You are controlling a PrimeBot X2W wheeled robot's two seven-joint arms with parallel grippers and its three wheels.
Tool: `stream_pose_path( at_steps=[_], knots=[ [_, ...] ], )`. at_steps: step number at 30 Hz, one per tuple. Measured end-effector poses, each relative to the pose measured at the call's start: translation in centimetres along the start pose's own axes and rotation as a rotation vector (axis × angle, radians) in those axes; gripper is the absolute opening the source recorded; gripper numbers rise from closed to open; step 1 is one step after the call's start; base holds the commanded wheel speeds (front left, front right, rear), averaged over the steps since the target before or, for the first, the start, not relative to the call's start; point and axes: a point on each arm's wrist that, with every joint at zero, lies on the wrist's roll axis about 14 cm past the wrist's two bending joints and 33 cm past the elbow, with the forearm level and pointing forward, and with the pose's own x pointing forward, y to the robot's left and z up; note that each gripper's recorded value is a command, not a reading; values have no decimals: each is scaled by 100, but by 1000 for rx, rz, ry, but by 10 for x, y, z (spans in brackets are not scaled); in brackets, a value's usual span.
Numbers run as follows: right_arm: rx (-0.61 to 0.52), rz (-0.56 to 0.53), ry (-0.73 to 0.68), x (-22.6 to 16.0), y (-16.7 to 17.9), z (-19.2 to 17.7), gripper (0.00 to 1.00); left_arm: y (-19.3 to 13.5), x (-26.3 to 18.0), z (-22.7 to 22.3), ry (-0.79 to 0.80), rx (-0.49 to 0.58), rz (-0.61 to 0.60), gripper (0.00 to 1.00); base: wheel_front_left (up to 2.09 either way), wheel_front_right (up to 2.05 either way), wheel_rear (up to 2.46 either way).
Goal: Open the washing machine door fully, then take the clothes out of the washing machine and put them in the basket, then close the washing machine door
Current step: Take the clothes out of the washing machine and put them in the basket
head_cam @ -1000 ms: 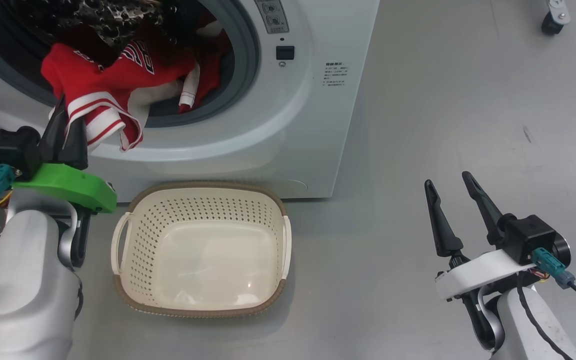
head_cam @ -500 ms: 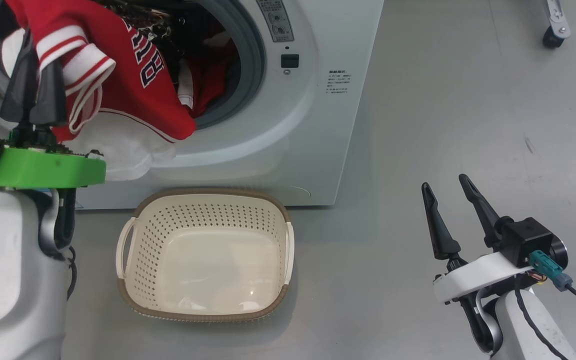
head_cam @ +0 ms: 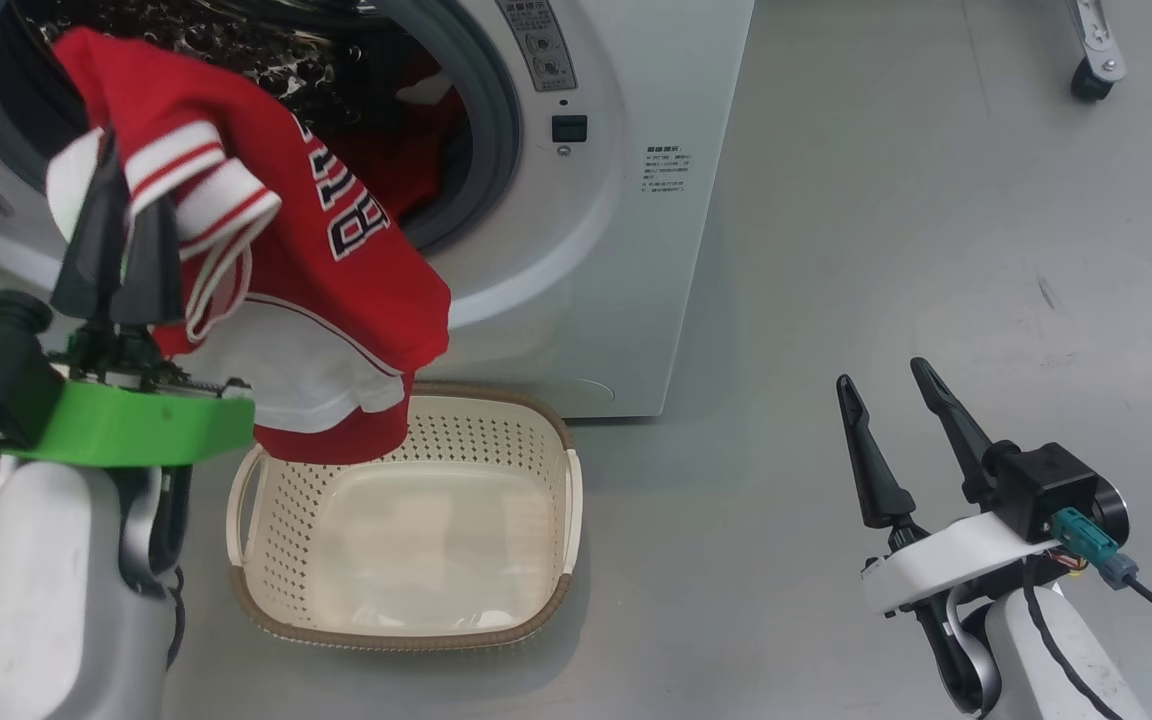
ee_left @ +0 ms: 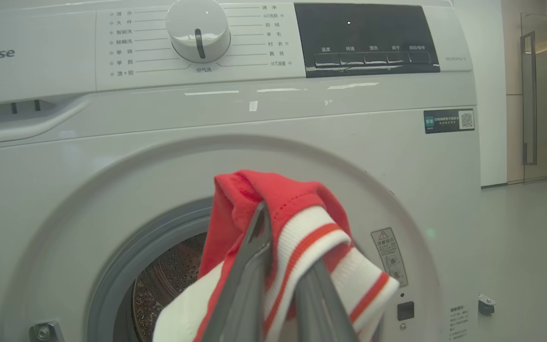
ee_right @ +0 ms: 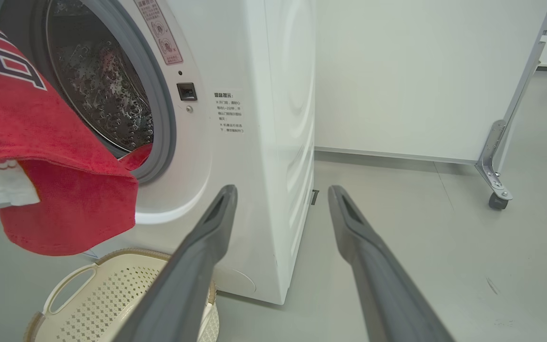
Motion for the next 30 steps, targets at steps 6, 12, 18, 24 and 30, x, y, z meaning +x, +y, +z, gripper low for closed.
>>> stream_pose_path(
  at_steps=[6, 12, 18, 24, 30],
  knots=[
    [1, -3, 3, -1, -1, -1, 100, -2, -25, -33, 116, -14, 6, 0, 0, 0, 0],
    [5, -8, 20, 0, -3, -8, 100, -5, -47, -74, 260, -40, 9, 0, 0, 0, 0],
    [9, -11, 45, 2, -5, -17, 100, -9, -71, -122, 431, -71, 11, 0, 0, 0, 0],
    [8, -23, 75, 6, -11, -29, 100, -9, -91, -166, 586, -94, 15, 0, 0, 0, 0],
    [6, -37, 84, 13, -19, -34, 100, -13, -111, -204, 720, -118, 9, 0, 0, 0, 0]
  ],
)
